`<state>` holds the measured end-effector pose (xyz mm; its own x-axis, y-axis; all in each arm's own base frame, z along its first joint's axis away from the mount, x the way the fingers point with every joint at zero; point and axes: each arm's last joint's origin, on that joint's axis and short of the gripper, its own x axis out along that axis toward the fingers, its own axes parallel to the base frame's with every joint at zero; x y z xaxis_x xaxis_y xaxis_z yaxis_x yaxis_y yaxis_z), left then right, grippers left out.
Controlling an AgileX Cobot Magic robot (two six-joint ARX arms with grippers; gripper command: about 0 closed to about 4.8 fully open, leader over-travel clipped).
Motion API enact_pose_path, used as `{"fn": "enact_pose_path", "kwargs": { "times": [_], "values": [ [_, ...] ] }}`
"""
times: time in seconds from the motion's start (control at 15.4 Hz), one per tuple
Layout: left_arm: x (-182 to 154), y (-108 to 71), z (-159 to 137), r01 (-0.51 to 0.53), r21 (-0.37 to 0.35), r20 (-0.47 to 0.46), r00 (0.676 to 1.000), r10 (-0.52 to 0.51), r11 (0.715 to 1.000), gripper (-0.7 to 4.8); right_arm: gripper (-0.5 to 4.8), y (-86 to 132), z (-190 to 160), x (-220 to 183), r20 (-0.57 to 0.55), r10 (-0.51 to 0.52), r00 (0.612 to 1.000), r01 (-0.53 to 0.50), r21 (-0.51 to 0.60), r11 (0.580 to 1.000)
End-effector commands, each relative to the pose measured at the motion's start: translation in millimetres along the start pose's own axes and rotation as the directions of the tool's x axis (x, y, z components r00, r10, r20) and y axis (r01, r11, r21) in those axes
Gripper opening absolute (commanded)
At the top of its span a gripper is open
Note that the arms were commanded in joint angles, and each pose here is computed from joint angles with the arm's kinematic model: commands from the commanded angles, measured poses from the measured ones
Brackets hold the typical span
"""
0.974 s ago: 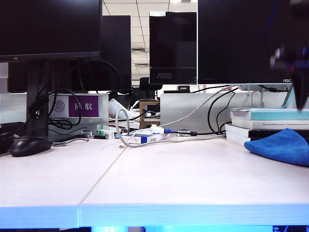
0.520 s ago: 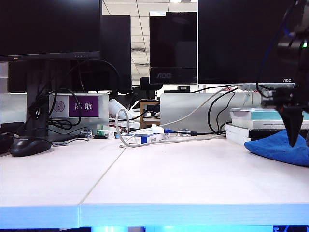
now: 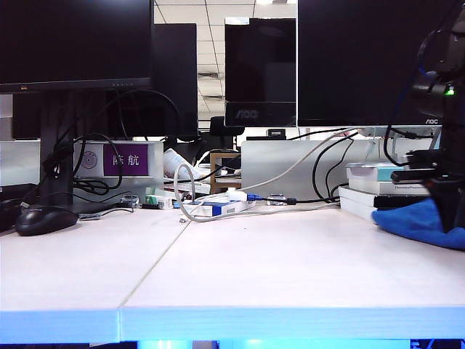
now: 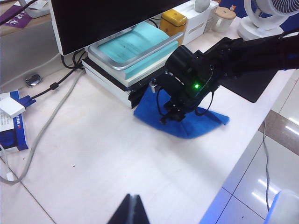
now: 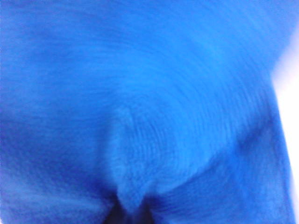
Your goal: Wipe the table from right to left using the rag.
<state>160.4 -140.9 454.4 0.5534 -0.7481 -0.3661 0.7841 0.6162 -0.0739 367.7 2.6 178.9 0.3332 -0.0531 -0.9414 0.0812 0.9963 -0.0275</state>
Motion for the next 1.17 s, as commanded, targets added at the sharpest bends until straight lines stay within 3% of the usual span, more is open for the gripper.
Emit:
{"fn": "enact_pose_path", "kwargs": {
  "times": [0.06, 0.26, 0.58, 0.97, 1.17],
  "values": [
    [-2, -0.8, 3, 0.006, 0.013, 0.02, 1.0, -0.007, 1.0, -0.05, -0.06, -2, -15, 3, -0.143, -0.031, 0.989, 0.03, -0.01, 0.999],
    [-2, -0.9, 3, 0.006, 0.013, 0.021, 1.0, -0.007, 1.0, -0.05, -0.06, -4, -28, 0, -0.278, -0.043, 0.96, 0.034, -0.039, 0.999],
    [-2, -0.9, 3, 0.007, 0.013, 0.021, 1.0, -0.007, 1.0, -0.05, -0.06, 1, -40, -5, -0.392, -0.055, 0.918, 0.026, -0.079, 0.997],
    [-2, -0.9, 3, 0.007, 0.013, 0.021, 1.0, -0.007, 1.0, -0.05, -0.06, 29, -45, -8, -0.414, -0.045, 0.909, -0.021, -0.155, 0.988],
    [-2, -0.9, 2, 0.007, 0.01, 0.006, 1.0, -0.007, 1.0, -0.05, -0.06, 52, -50, -10, -0.416, -0.014, 0.909, -0.078, -0.204, 0.976]
  ]
}}
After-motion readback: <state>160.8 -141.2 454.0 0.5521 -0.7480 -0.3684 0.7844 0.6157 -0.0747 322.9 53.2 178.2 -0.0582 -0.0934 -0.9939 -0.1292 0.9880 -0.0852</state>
